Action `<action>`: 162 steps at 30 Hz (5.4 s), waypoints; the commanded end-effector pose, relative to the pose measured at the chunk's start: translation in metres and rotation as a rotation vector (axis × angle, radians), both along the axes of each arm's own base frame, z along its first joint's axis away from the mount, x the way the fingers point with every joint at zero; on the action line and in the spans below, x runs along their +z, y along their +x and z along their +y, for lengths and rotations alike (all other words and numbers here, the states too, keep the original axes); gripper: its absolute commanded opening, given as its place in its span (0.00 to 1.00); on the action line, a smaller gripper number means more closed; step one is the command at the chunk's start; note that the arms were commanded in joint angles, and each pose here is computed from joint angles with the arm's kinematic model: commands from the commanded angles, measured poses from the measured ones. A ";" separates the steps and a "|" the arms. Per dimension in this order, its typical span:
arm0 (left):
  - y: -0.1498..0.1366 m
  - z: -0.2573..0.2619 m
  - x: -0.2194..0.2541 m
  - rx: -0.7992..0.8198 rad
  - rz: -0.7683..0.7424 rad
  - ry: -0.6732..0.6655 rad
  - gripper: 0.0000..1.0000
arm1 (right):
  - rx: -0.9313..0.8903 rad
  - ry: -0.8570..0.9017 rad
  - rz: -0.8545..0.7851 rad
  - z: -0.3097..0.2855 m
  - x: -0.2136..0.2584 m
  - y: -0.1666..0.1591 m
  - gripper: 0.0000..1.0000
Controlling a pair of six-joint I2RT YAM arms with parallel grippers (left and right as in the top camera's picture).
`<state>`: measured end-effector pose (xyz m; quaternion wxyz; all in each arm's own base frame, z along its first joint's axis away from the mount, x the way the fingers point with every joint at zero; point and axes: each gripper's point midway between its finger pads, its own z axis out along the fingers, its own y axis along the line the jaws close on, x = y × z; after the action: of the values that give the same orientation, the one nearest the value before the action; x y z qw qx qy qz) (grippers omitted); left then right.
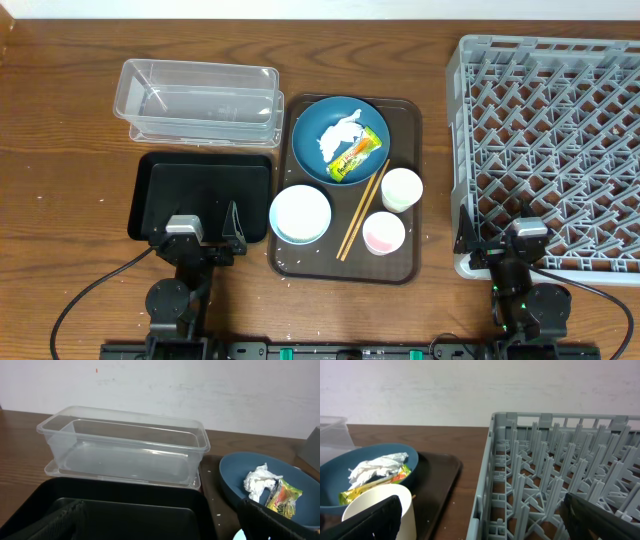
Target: Sort waste into correct bins and load items into the dishwasher rack
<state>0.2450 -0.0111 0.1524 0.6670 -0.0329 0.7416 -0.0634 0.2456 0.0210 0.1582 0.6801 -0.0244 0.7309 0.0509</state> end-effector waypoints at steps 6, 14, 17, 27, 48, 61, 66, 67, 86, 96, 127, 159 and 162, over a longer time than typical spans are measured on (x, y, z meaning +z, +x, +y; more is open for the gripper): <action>-0.001 0.000 -0.014 -0.004 0.045 0.015 0.98 | 0.011 -0.008 0.000 0.003 -0.001 0.000 0.99; -0.001 0.000 -0.014 -0.004 0.045 0.014 0.98 | 0.011 -0.008 0.000 0.003 -0.001 0.000 0.99; -0.001 0.000 -0.014 -0.004 0.045 0.015 0.98 | 0.011 -0.008 0.000 0.003 -0.001 0.000 0.99; -0.001 0.000 -0.014 -0.004 0.045 0.014 0.98 | 0.011 -0.008 -0.001 0.002 0.000 0.000 0.99; -0.001 0.000 -0.013 0.005 0.047 -0.057 0.98 | -0.012 0.078 0.004 0.000 0.001 0.000 0.99; 0.012 -0.003 0.025 -0.005 0.179 -0.075 0.98 | -0.094 0.116 0.017 -0.014 0.046 0.007 0.99; 0.033 -0.010 0.038 -0.028 0.397 -0.077 0.98 | -0.103 0.105 0.129 -0.013 0.063 0.029 0.99; 0.037 -0.012 0.040 -0.036 0.447 -0.080 0.98 | -0.104 0.102 0.159 -0.013 0.064 0.034 0.99; 0.051 -0.027 0.047 -0.117 0.856 -0.076 0.99 | -0.121 0.047 0.583 -0.011 0.037 0.087 0.99; 0.140 -0.081 0.074 -0.277 0.654 0.120 0.95 | -0.125 0.045 0.588 -0.011 0.036 0.086 0.99; 0.193 -0.222 -0.108 -0.599 0.815 0.321 0.06 | -0.119 0.046 0.603 -0.010 0.033 0.084 0.99; 0.205 -0.121 0.018 -0.426 0.676 0.156 0.68 | -0.120 0.045 0.608 -0.010 0.032 0.083 0.99; 0.192 -0.159 0.010 -0.550 0.688 0.156 0.68 | -0.120 0.045 0.608 -0.010 0.032 0.083 0.99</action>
<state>0.4536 -0.1283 0.1625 0.3548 0.1488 0.9172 -0.1036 0.3260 0.0081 0.1807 0.4232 0.0556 0.9038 0.0312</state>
